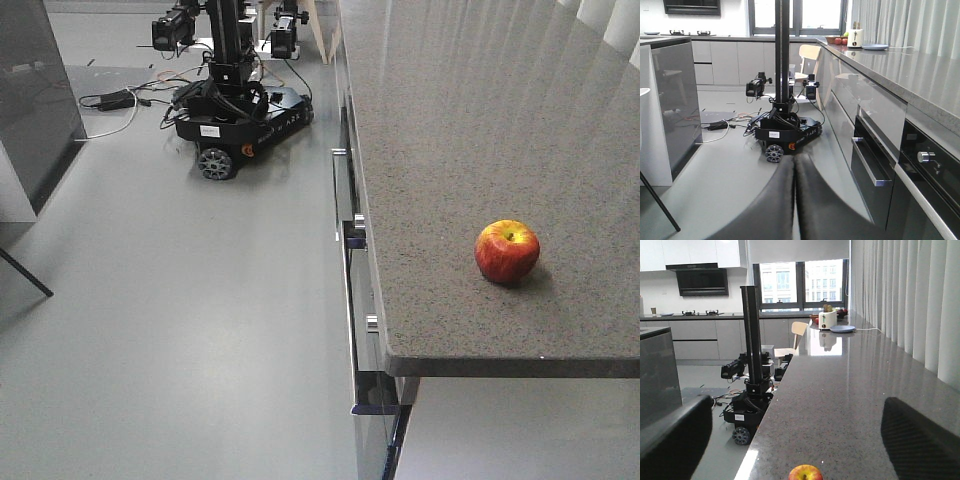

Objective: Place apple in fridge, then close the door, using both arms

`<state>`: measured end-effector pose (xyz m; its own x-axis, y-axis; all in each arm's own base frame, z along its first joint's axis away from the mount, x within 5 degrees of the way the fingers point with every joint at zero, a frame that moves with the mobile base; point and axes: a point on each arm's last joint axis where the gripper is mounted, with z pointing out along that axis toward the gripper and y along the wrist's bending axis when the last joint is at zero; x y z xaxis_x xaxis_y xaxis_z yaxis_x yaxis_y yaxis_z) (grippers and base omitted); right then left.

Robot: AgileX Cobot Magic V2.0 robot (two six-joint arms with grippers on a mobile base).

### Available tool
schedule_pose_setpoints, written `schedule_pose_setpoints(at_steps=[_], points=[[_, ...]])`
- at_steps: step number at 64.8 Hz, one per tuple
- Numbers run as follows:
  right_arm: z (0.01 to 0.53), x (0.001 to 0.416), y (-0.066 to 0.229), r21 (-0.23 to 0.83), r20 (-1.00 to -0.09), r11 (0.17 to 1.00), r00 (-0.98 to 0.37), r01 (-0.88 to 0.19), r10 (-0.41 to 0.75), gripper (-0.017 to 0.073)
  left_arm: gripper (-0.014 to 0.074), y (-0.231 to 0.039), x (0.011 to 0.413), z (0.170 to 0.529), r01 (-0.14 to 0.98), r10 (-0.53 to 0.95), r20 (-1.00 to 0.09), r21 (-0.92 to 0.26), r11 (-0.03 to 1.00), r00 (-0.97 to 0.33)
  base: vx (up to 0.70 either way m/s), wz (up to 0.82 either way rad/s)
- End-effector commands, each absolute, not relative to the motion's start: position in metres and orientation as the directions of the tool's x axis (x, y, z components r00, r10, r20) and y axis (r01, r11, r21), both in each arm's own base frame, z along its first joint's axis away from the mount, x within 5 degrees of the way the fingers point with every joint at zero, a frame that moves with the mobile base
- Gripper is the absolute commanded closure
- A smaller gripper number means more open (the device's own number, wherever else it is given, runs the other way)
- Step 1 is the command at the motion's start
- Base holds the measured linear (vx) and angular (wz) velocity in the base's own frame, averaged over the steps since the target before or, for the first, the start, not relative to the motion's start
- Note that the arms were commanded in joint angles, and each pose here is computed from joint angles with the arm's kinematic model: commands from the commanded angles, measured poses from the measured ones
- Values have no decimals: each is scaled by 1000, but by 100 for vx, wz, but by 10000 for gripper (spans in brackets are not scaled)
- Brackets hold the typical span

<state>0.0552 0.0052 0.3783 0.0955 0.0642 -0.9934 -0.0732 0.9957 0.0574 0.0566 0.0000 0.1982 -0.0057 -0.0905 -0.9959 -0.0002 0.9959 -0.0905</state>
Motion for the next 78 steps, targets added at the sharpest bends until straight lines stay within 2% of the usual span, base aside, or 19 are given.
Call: schedule_pose_setpoints(at_steps=[1, 11, 24, 32, 38, 45, 59, 78], points=[[397, 62, 4, 52, -976, 997, 206, -61, 63, -168, 599, 0, 56, 196, 4, -98, -994, -98, 995, 52, 0, 0], [412, 81, 5, 11, -987, 998, 157, -56, 20, -148, 599, 0, 56, 196, 4, -98, -994, -98, 995, 52, 0, 0], [445, 141, 12, -73, -993, 990, -86, -123, -84, -120, 599, 0, 56, 196, 4, -98, -994, -98, 995, 52, 0, 0], [457, 187, 21, -33, -974, 975, -210, -218, -80, -102, 599, 0, 56, 196, 4, -98, -994, -98, 995, 52, 0, 0], [457, 224, 24, -24, -961, 969, -261, -245, -90, -94, 599, 0, 56, 196, 4, -98, -994, -98, 995, 52, 0, 0], [448, 260, 25, -10, -942, 969, -322, -247, -92, -92, 599, 0, 56, 196, 4, -98, -994, -98, 995, 52, 0, 0], [394, 321, 26, 69, -865, 973, -499, -221, -52, -90, 599, 0, 56, 196, 4, -98, -994, -98, 995, 52, 0, 0], [345, 362, 21, 75, -808, 986, -589, -152, -29, -85, 599, 0, 56, 196, 4, -98, -994, -98, 995, 52, 0, 0]])
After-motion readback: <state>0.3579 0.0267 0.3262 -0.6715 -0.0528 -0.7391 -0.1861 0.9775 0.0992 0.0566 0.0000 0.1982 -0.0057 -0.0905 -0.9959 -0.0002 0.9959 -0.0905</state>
